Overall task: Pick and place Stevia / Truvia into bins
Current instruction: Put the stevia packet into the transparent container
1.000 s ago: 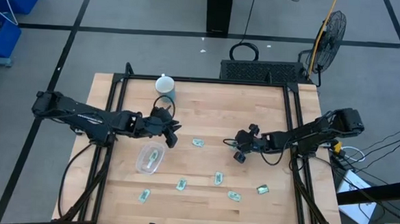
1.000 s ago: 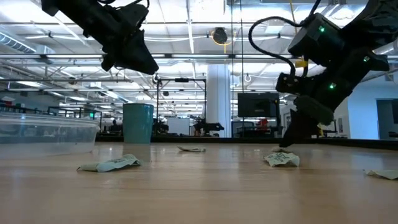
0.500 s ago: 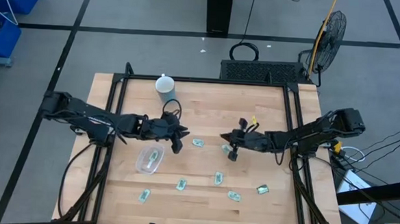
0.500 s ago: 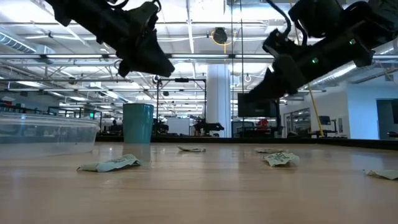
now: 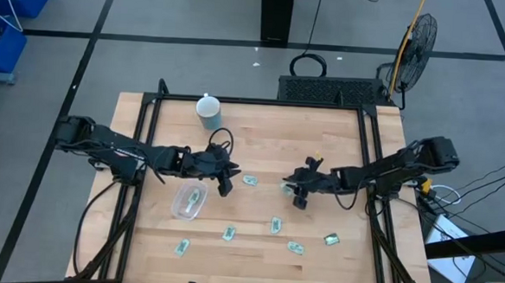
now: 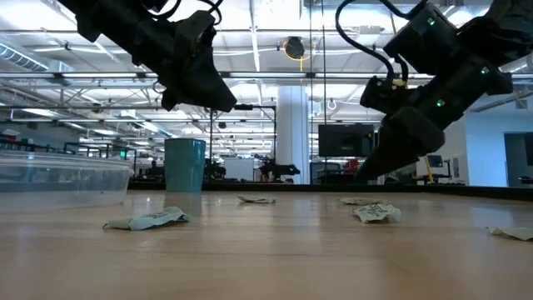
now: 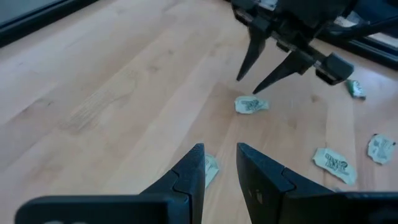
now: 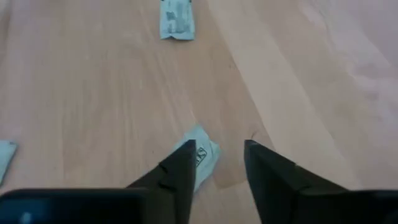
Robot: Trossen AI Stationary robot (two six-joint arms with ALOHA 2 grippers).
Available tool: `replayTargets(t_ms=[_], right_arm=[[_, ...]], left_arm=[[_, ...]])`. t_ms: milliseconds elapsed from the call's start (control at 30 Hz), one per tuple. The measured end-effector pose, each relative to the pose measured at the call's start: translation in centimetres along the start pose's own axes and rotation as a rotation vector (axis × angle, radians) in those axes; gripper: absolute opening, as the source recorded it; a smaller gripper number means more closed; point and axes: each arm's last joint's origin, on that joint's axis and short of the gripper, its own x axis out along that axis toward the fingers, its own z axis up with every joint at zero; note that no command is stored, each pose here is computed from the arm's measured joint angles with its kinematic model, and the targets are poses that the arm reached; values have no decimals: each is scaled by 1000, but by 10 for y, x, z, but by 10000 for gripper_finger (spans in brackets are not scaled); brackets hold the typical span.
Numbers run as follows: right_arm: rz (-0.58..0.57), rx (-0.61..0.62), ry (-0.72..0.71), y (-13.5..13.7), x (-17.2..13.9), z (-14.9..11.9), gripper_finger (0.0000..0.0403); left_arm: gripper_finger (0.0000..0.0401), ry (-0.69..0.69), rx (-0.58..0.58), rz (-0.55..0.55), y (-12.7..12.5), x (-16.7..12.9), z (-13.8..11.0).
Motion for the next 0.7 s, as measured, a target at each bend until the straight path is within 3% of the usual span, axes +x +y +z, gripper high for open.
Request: replayTargets(t_ms=[167,400,533,700], right_arm=[[-11,14,39,1,12,-9,159],[-20,45,48,1,24,-14,142],[15,52,42,1,27,-13,118],[20,18,27,1,26,-11,59]], left_arm=[[97,-3,-3,-1,0,0,0],[97,-23,-5,-10,-1,0,2],[97,-21,-4,-8,-1,0,2],[97,-21,-5,-9,-1,0,2]])
